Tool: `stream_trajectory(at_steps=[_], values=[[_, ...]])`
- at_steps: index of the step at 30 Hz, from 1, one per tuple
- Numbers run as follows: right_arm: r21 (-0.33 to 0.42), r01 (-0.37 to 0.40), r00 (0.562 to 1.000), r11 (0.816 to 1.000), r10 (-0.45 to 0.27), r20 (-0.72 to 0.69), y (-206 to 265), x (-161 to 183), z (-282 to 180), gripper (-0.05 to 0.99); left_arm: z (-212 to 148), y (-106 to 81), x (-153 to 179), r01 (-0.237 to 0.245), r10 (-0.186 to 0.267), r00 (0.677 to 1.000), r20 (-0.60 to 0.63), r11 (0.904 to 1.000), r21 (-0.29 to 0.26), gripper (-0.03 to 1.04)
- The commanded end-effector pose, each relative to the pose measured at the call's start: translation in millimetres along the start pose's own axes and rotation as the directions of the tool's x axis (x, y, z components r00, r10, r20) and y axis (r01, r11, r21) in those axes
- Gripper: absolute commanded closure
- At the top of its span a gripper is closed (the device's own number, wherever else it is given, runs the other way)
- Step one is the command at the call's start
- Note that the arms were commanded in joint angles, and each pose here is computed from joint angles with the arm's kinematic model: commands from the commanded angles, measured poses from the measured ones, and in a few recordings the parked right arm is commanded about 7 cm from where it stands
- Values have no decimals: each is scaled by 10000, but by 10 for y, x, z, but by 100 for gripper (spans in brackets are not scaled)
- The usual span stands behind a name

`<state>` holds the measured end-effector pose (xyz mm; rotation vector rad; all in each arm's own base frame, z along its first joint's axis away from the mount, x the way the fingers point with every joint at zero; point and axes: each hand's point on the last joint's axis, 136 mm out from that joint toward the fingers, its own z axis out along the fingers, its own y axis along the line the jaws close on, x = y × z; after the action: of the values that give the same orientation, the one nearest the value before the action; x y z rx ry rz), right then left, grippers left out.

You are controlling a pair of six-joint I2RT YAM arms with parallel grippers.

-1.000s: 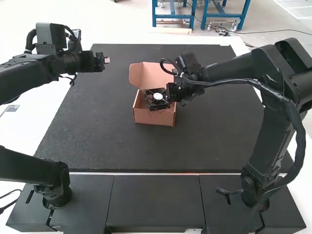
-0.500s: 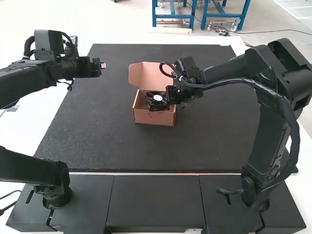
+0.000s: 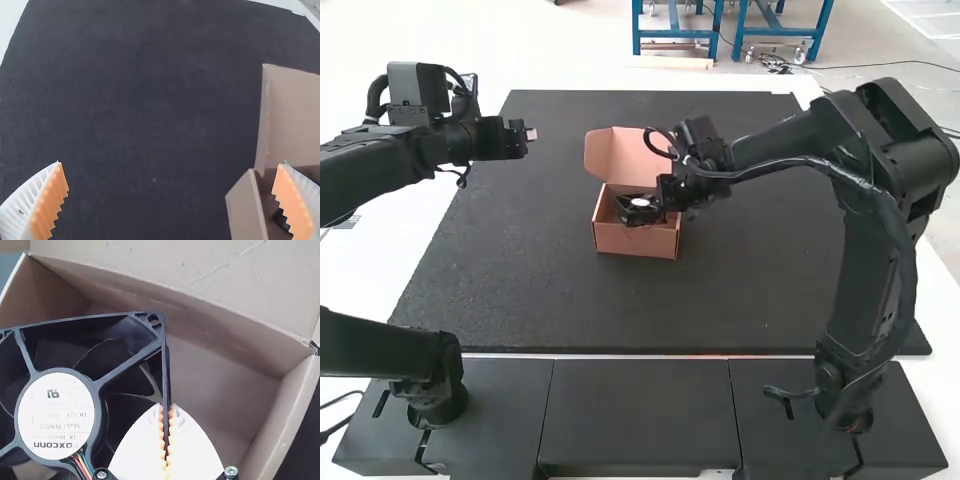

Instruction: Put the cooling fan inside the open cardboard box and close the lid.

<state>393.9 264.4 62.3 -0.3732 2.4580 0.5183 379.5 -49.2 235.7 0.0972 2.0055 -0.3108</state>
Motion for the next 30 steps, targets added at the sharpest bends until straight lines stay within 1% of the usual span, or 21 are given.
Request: stream_trajectory(at_steps=[1, 5, 11, 21, 24, 25, 26, 30], values=[[-5, -207, 9989, 9998, 207, 431, -5, -196, 9, 95, -63, -12, -53, -117, 115, 9996, 261, 9999, 82, 4], [124, -307, 9973, 9995, 298, 678, -68, -293, 17, 95, -54, -7, -13, -112, 111, 9998, 187, 9999, 77, 4], [218, -386, 9964, 9990, 368, 768, -125, -341, 54, 95, -51, -5, 4, -128, 126, 9997, 187, 9999, 76, 4], [148, -315, 9973, 9994, 305, 669, -93, -249, 120, 95, -35, 4, 59, -119, 119, 9999, 99, 9999, 71, 4], [125, -290, 9973, 9995, 281, 674, -80, -246, 131, 85, -29, 7, 84, -107, 107, 9999, 54, 9999, 68, 4], [144, -293, 9974, 9995, 283, 665, -83, -243, 131, 78, -29, 7, 80, -96, 95, 9999, 69, 9999, 69, 4], [145, -278, 9974, 9995, 268, 664, -82, -246, 130, 75, -28, 8, 88, -92, 92, 9999, 54, 9999, 68, 4], [150, -280, 9975, 9995, 269, 650, -81, -248, 124, 74, -26, 8, 80, -108, 107, 9999, 113, 9999, 72, 4]])
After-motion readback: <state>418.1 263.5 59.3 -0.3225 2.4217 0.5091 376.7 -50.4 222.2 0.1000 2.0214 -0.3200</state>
